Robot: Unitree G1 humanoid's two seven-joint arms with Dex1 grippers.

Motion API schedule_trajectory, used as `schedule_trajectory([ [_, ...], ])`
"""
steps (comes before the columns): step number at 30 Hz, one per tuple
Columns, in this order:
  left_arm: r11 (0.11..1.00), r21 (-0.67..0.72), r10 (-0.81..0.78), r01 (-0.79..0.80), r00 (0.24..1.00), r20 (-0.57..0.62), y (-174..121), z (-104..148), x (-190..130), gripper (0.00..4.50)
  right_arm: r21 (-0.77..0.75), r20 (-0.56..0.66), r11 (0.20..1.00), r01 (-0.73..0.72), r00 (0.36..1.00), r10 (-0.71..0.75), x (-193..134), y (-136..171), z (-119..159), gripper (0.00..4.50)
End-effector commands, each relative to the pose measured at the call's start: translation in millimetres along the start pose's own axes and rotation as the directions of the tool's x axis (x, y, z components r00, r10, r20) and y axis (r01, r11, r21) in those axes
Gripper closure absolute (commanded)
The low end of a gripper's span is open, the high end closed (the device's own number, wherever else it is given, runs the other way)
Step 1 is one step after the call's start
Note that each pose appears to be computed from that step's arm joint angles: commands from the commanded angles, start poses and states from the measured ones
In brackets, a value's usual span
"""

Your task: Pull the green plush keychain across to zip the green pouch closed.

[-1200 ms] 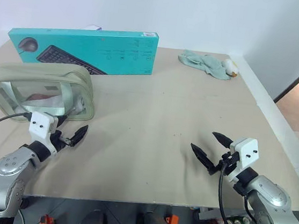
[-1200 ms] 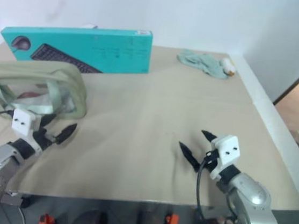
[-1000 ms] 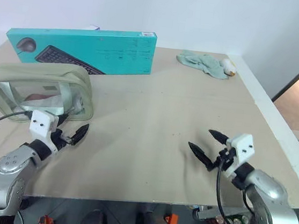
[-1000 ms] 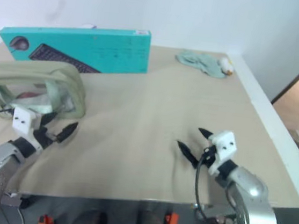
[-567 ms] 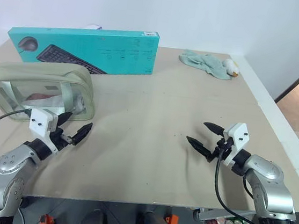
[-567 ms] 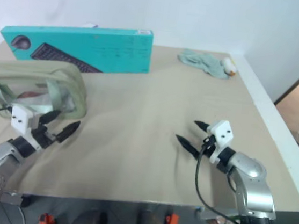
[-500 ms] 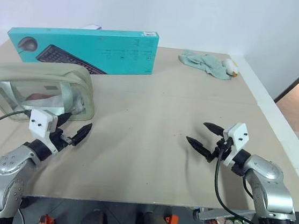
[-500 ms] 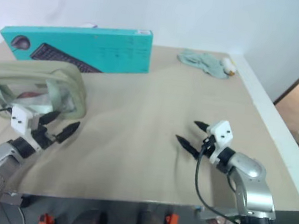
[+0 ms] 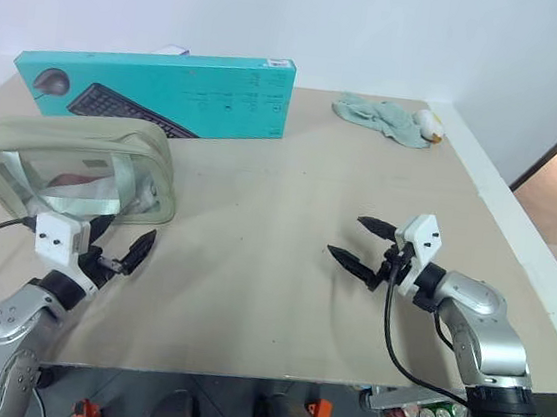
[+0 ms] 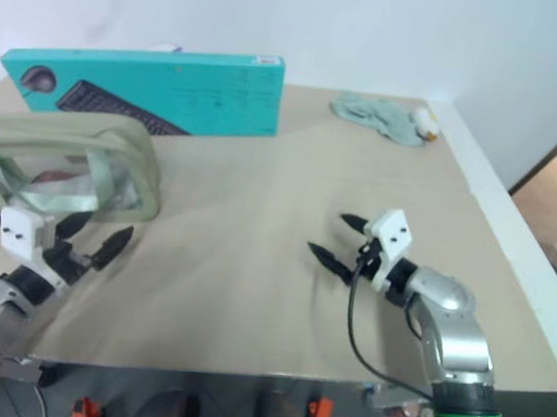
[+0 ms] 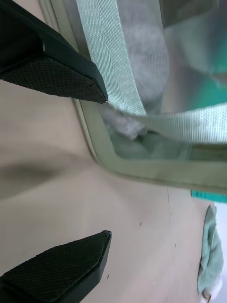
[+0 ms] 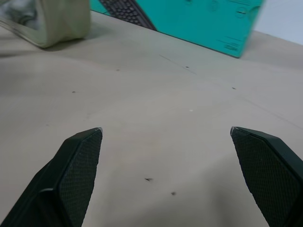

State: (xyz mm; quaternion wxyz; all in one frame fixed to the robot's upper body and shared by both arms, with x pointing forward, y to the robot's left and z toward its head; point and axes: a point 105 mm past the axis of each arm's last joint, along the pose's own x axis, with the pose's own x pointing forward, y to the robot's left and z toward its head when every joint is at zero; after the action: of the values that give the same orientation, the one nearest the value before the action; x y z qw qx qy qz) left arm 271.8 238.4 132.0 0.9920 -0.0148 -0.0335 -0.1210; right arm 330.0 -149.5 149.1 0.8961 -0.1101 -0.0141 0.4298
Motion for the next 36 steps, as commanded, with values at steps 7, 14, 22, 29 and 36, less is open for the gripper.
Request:
schedule_trajectory([
  [7,0.935,-0.015,0.352,-0.354,0.923,0.159,61,40,-31,0.04,-0.061,0.111,0.971,-0.232,0.965,0.238,22,29,52,0.00],
  [14,0.895,-0.046,0.445,-0.444,0.877,0.179,90,53,-46,0.04,-0.085,0.069,0.886,-0.455,0.885,0.461,15,61,56,0.00],
  [22,0.895,0.004,0.437,-0.446,0.877,0.201,102,66,-50,0.04,-0.119,0.038,0.896,-0.428,0.900,0.435,19,55,50,0.00],
  [29,0.902,0.023,0.415,-0.431,0.881,0.225,126,83,-43,0.04,-0.133,0.021,0.905,-0.404,0.912,0.410,18,51,46,0.00],
  [36,0.946,0.036,0.310,-0.322,0.931,0.191,132,88,-27,0.04,-0.140,0.012,0.916,-0.377,0.924,0.382,15,48,42,0.00],
])
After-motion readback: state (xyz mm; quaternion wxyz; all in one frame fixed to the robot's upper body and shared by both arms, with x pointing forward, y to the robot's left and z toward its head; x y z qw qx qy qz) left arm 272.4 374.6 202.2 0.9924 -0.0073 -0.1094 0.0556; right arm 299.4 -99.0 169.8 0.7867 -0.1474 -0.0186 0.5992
